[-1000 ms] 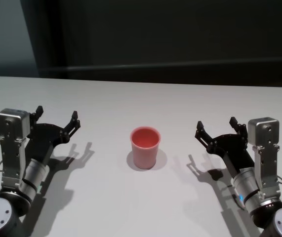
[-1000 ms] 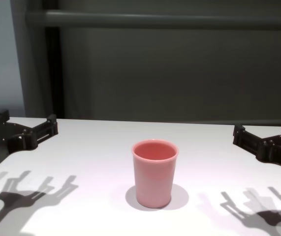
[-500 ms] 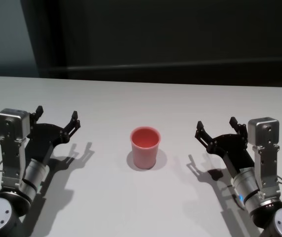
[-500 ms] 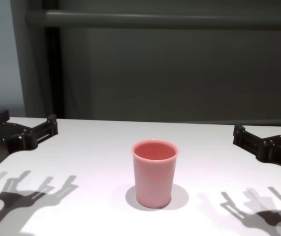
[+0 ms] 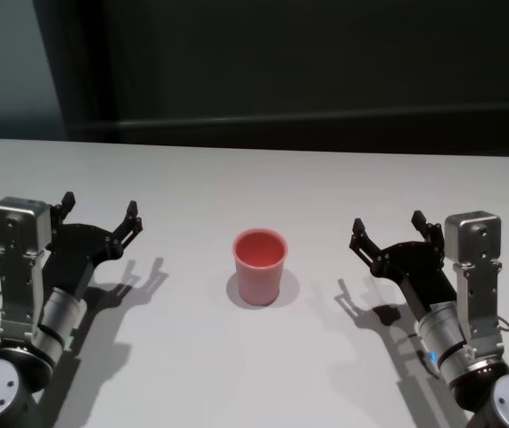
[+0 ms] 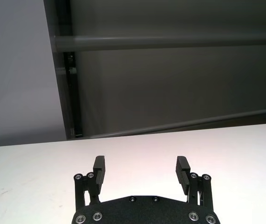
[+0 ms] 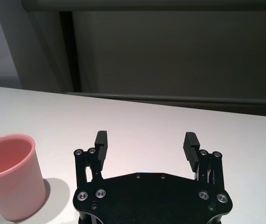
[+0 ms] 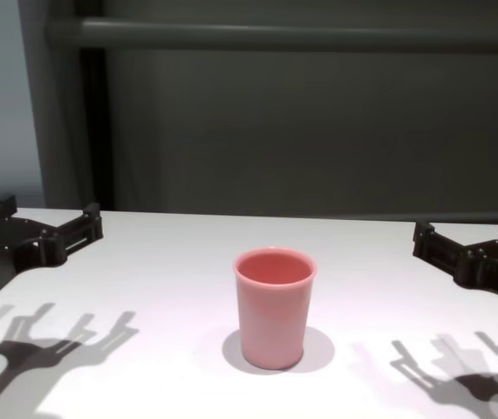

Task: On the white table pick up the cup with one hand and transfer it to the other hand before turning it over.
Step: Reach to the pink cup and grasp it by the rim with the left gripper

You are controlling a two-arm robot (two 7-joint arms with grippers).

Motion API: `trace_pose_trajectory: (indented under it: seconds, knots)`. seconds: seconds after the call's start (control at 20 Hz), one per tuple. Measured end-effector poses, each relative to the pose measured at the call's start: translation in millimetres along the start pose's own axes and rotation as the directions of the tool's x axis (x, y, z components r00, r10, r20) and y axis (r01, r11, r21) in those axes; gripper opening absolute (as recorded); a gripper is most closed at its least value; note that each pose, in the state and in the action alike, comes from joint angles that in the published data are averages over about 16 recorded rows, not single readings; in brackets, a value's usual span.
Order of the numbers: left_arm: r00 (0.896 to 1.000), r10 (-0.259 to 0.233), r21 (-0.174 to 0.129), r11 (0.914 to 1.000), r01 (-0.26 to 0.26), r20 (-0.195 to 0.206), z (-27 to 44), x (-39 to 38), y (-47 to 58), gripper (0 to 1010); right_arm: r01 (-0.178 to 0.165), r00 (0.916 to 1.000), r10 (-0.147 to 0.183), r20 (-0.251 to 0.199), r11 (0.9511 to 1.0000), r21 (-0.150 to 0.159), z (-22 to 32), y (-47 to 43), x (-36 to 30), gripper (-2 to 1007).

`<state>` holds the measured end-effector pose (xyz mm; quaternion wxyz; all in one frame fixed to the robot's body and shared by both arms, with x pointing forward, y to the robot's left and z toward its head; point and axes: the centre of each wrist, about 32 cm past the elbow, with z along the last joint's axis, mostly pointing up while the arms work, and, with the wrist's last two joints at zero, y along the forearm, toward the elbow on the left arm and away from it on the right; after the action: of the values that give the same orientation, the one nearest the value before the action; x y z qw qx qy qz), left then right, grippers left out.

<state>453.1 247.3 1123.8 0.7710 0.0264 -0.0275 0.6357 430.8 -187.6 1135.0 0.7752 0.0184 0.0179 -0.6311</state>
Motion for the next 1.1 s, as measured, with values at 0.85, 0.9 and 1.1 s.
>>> trace_pose_trajectory:
  seconds: [0.85,0.9,1.1]
  knots:
    - [1.000,0.000,0.000,1.0000,0.000,0.000,0.0,0.0,0.0,1001,0.000,1.0000,0.000,0.000,1.0000,0.000,0.0,0.0,0.0,1003]
    - [1.000,0.000,0.000,1.0000,0.000,0.000,0.0,0.0,0.0,1001,0.000,1.0000,0.000,0.000,1.0000,0.000,0.0,0.0,0.0,1003]
    - [1.000,0.000,0.000,1.0000,0.000,0.000,0.0,0.0,0.0,1001,0.000,1.0000,0.000,0.000,1.0000,0.000,0.0,0.0,0.0,1003]
